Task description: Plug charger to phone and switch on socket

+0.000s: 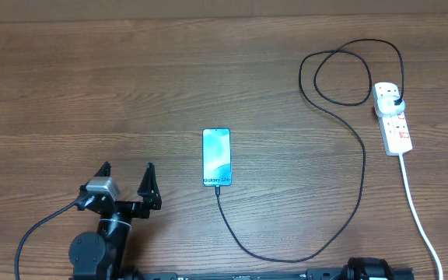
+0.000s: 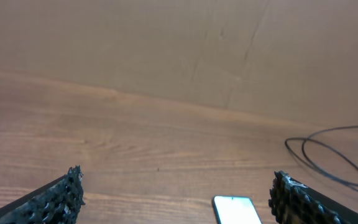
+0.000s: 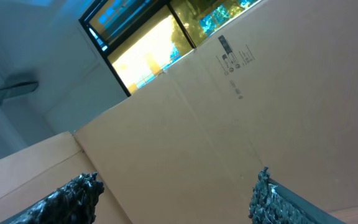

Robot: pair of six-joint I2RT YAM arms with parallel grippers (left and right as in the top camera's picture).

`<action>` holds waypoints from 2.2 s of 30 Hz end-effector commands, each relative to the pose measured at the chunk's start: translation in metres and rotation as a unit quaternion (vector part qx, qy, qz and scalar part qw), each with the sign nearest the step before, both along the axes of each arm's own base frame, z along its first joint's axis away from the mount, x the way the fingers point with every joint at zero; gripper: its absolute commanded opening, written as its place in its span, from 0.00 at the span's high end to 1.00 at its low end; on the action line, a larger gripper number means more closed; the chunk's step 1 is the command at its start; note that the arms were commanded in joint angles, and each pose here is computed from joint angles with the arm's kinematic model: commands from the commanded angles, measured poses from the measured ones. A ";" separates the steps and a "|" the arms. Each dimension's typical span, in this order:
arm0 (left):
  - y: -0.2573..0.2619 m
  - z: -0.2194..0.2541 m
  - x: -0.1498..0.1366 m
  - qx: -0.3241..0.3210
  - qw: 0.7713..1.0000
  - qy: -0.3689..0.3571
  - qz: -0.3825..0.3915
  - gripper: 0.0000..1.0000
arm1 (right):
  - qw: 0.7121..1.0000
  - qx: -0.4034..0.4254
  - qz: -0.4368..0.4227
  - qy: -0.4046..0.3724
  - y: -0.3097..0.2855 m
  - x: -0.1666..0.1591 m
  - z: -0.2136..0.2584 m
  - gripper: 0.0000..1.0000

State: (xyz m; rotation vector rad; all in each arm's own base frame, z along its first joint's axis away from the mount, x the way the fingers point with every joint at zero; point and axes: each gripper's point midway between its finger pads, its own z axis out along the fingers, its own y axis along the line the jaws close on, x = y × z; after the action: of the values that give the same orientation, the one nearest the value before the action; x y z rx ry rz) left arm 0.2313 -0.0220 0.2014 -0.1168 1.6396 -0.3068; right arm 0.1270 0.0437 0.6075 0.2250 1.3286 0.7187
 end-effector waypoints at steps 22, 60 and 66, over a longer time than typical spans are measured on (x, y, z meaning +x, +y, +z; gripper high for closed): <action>-0.002 -0.049 0.007 -0.004 0.999 0.044 -0.006 0.01 | 0.999 -0.001 0.031 -0.013 0.007 -0.016 0.003 0.16; -0.002 -0.049 0.007 -0.004 0.999 0.044 -0.006 0.00 | 0.946 0.146 -0.119 -0.263 -0.097 -0.308 -0.083 0.00; -0.002 -0.049 0.007 -0.004 0.999 0.044 -0.006 0.00 | 0.978 0.108 -0.136 -0.113 -0.081 -0.167 -0.120 0.00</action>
State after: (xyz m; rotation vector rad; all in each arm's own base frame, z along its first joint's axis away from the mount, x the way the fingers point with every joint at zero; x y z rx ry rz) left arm 0.2385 -0.0234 0.1527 -0.1264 1.7310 -0.3126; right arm -0.0984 -0.0420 0.5072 0.4344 0.8566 0.6613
